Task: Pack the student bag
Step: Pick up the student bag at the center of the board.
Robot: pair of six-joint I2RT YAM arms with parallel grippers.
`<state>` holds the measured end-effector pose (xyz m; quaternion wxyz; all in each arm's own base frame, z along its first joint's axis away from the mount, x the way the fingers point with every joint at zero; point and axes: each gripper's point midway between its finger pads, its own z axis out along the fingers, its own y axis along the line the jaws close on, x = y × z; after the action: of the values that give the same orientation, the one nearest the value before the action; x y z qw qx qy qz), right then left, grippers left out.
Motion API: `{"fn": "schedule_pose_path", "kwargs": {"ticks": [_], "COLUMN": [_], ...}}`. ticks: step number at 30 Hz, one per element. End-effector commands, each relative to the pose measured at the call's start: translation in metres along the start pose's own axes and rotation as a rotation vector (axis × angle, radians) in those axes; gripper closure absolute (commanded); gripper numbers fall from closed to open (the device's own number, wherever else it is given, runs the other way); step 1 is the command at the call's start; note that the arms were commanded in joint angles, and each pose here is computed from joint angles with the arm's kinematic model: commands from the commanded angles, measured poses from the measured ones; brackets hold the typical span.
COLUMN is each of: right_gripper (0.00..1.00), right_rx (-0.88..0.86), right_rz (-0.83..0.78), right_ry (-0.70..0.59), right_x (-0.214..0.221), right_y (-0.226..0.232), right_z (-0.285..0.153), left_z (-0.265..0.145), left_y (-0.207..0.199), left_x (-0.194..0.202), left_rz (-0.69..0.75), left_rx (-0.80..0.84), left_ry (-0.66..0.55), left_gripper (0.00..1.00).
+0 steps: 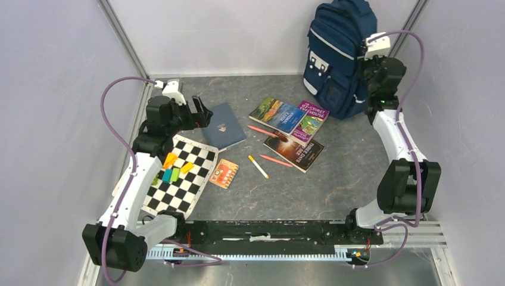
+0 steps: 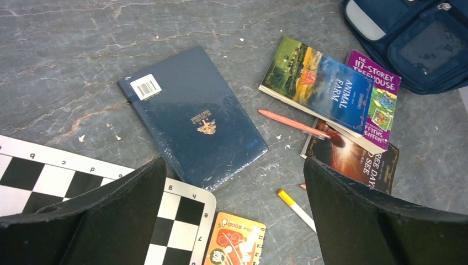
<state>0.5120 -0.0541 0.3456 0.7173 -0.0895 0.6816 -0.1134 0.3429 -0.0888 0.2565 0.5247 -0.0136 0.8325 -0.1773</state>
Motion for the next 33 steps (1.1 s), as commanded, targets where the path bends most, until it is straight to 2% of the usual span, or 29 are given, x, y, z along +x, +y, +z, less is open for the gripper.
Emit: {"fn": "schedule_pose_path", "kwargs": {"ticks": [1,9,14,18,23,29,33], "right_gripper": [1.0,1.0,1.0,1.0,1.0,1.0,1.0], "right_rx": [0.127,0.173,0.189,0.203,0.195,0.185,0.178], "right_rz": [-0.025,-0.015,-0.003,0.028,0.074,0.123,0.129], "right_ry": [-0.239,-0.362,-0.385,-0.401,-0.404,-0.402,-0.395], "right_x": [-0.1,-0.167,-0.181,-0.188,-0.191,-0.187,-0.186], "right_y": [-0.016,-0.032,-0.037,-0.04,-0.04,-0.036,-0.035], "right_z": [-0.024,-0.053,-0.072,-0.092,-0.109,-0.129,-0.14], "left_z": [-0.004,-0.005,-0.007,-0.003,0.005,0.012,0.038], "left_y": [-0.015,-0.023,-0.035,-0.061,-0.123,-0.226,-0.274], "left_x": [-0.014,-0.014,-0.015,-0.005,0.003,-0.024,-0.015], "left_rz": [0.013,0.016,0.027,0.07,0.195,0.325,0.347], "left_rx": [0.074,0.118,0.182,0.281,0.449,0.714,0.836], "left_ry": [-0.058,-0.066,-0.075,-0.066,-0.037,-0.188,-0.205], "left_gripper": [0.0,0.0,0.0,0.0,0.0,0.0,0.0]}}
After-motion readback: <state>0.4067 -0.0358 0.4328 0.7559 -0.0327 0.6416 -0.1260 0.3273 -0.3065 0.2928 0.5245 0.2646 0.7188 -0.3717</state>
